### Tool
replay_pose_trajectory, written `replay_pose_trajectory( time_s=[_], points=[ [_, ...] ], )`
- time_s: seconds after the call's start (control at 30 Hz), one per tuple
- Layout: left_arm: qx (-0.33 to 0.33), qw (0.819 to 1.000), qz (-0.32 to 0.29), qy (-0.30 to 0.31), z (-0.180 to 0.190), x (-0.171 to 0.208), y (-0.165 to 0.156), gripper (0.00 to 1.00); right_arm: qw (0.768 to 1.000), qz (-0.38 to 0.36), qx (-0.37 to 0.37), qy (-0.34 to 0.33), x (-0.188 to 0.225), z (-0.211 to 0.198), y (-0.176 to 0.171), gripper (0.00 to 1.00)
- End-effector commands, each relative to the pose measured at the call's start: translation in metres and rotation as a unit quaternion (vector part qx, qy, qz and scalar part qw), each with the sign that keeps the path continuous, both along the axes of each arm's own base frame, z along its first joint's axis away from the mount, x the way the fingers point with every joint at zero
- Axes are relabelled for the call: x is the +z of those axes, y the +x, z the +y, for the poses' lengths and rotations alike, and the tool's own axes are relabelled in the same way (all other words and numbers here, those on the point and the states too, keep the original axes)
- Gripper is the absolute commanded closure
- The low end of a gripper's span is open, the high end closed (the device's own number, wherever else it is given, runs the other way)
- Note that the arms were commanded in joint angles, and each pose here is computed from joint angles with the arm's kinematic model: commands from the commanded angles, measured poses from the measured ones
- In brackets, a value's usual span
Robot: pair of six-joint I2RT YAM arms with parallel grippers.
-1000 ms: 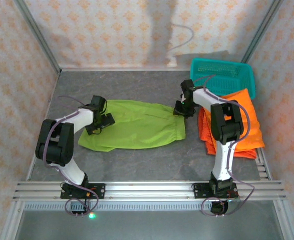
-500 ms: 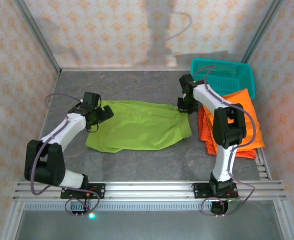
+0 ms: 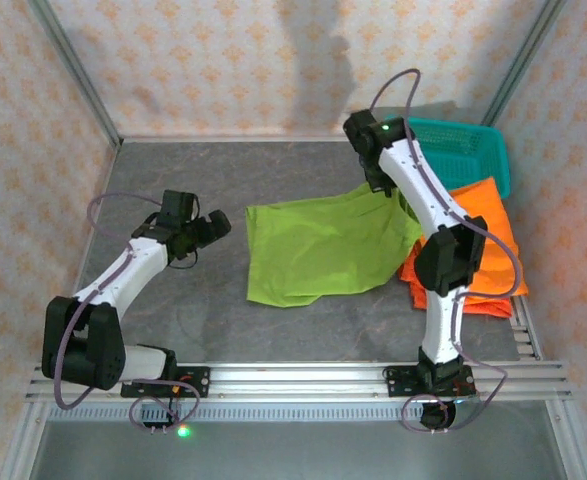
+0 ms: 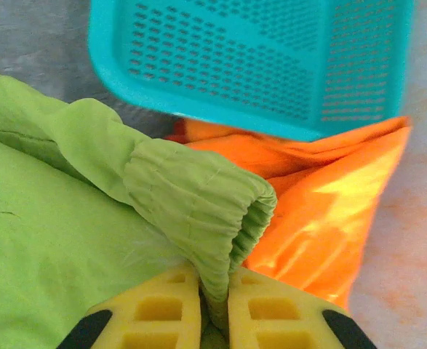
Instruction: Fold and stack the shorts
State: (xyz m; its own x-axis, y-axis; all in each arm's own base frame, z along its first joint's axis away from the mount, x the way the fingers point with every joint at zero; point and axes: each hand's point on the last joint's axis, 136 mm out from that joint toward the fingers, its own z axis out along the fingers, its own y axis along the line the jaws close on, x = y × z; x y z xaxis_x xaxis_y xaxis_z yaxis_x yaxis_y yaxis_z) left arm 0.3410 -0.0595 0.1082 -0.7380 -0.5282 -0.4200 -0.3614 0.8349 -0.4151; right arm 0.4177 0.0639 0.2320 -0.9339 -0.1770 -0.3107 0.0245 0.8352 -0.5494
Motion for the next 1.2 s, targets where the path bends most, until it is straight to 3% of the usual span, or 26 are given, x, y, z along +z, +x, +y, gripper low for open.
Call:
replay_pose_trajectory(
  time_s=[0.0, 0.07, 0.2, 0.33, 0.47, 0.77, 0.93, 1.17],
  points=[
    [-0.036, 0.998, -0.036, -0.024, -0.031, 0.011, 0.007, 0.01, 0.991, 0.009, 0.006, -0.13, 0.027, -0.017, -0.006, 1.0],
    [-0.052, 0.997, -0.035, -0.036, -0.048, 0.008, 0.009, 0.04, 0.99, -0.006, 0.014, -0.144, 0.036, -0.01, -0.002, 1.0],
    [-0.067, 0.993, -0.032, -0.092, -0.078, 0.0, 0.015, 0.19, 0.988, -0.035, 0.024, -0.15, 0.049, 0.005, 0.002, 1.0],
    [-0.095, 0.991, -0.03, -0.088, -0.107, -0.006, 0.016, 0.53, 0.989, -0.053, 0.041, -0.128, 0.05, 0.031, 0.003, 1.0],
    [-0.115, 0.989, -0.012, -0.091, -0.133, -0.022, 0.018, 0.75, 0.991, -0.059, 0.054, -0.105, 0.045, 0.056, 0.001, 1.0],
    [-0.138, 0.987, 0.041, -0.073, -0.17, -0.078, 0.01, 0.89, 0.995, -0.043, 0.075, -0.043, 0.021, 0.101, -0.008, 1.0],
    [-0.139, 0.987, 0.059, -0.059, -0.174, -0.098, 0.003, 0.93, 0.993, -0.032, 0.082, 0.078, 0.0, 0.148, -0.014, 0.99],
    [-0.135, 0.987, 0.064, -0.054, -0.173, -0.107, -0.001, 0.95, 0.968, -0.011, 0.072, 0.24, -0.029, 0.211, -0.012, 0.99]
  ],
)
